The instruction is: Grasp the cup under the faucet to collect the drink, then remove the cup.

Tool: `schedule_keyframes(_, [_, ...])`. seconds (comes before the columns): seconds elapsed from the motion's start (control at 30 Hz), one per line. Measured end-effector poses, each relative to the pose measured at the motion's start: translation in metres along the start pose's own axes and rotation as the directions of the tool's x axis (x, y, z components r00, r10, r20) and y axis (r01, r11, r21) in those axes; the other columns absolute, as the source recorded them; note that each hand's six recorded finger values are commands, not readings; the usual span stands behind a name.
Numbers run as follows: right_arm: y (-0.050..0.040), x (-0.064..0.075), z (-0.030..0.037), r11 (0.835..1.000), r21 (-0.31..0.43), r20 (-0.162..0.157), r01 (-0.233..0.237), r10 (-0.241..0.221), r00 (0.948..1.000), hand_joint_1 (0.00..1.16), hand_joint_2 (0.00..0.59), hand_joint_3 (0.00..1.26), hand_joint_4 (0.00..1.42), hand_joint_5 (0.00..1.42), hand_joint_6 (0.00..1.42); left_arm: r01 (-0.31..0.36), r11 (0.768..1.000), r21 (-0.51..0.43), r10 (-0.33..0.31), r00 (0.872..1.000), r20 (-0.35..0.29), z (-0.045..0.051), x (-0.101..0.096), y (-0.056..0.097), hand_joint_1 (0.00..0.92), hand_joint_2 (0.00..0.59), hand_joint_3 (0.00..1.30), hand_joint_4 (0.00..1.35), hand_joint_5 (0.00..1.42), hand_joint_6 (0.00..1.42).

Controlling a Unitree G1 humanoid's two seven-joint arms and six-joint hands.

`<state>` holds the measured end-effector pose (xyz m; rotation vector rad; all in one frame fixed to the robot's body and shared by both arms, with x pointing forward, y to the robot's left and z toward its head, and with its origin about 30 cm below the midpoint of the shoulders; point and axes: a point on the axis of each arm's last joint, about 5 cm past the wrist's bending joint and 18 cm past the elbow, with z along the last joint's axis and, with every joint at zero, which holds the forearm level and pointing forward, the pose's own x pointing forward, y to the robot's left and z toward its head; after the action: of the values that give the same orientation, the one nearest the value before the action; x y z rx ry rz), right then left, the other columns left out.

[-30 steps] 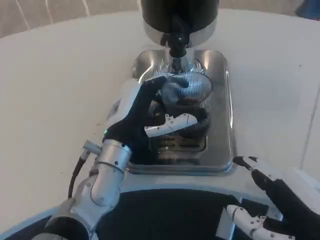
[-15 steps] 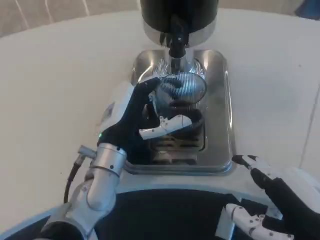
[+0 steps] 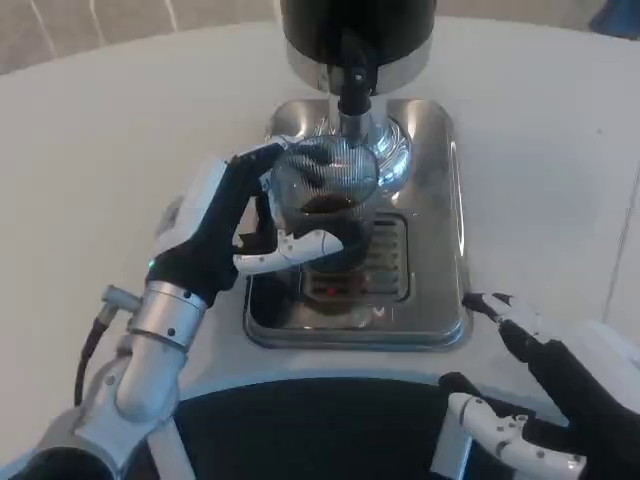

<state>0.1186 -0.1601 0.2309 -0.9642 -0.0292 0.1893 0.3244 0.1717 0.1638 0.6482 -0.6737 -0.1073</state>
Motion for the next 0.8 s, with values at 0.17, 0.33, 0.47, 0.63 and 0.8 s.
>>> schedule_keyframes(0.17, [-0.0009,0.003,0.0009,1.000,-0.005,0.009,0.005,-0.005,0.9999,0.46,0.422,0.07,0.00,0.00,0.00,0.020,1.000,0.014,-0.020,1.000,0.000,-0.0045,-0.008,0.007,0.569,0.055,0.96,1.10,1.29,0.61])
schedule_keyframes(0.33, [-0.0014,0.007,-0.0017,1.000,-0.019,0.000,0.008,-0.008,1.0000,0.45,0.422,0.06,0.00,0.00,0.00,0.038,0.999,0.038,-0.038,0.999,0.006,-0.0079,-0.013,0.016,0.571,0.053,0.95,1.09,1.27,0.61])
schedule_keyframes(0.47, [-0.0060,0.009,-0.0039,0.998,-0.043,0.010,0.052,-0.052,0.9986,0.45,0.423,0.06,0.00,0.00,0.00,0.059,0.997,0.058,-0.059,0.998,-0.001,-0.0126,-0.022,0.025,0.571,0.051,0.95,1.09,1.27,0.61])
schedule_keyframes(0.63, [-0.0094,0.009,-0.0064,0.995,-0.078,0.022,0.066,-0.065,0.9977,0.44,0.427,0.06,0.00,0.00,0.00,0.084,0.994,0.074,-0.087,0.996,0.033,-0.0134,-0.030,0.036,0.571,0.047,0.95,1.09,1.27,0.61])
schedule_keyframes(0.8, [-0.0148,0.009,-0.0087,0.990,-0.106,0.031,0.088,-0.085,0.9959,0.42,0.437,0.05,0.00,0.00,0.00,0.093,0.993,0.073,-0.095,0.995,0.037,-0.0150,-0.039,0.046,0.577,0.042,0.94,1.10,1.27,0.61])
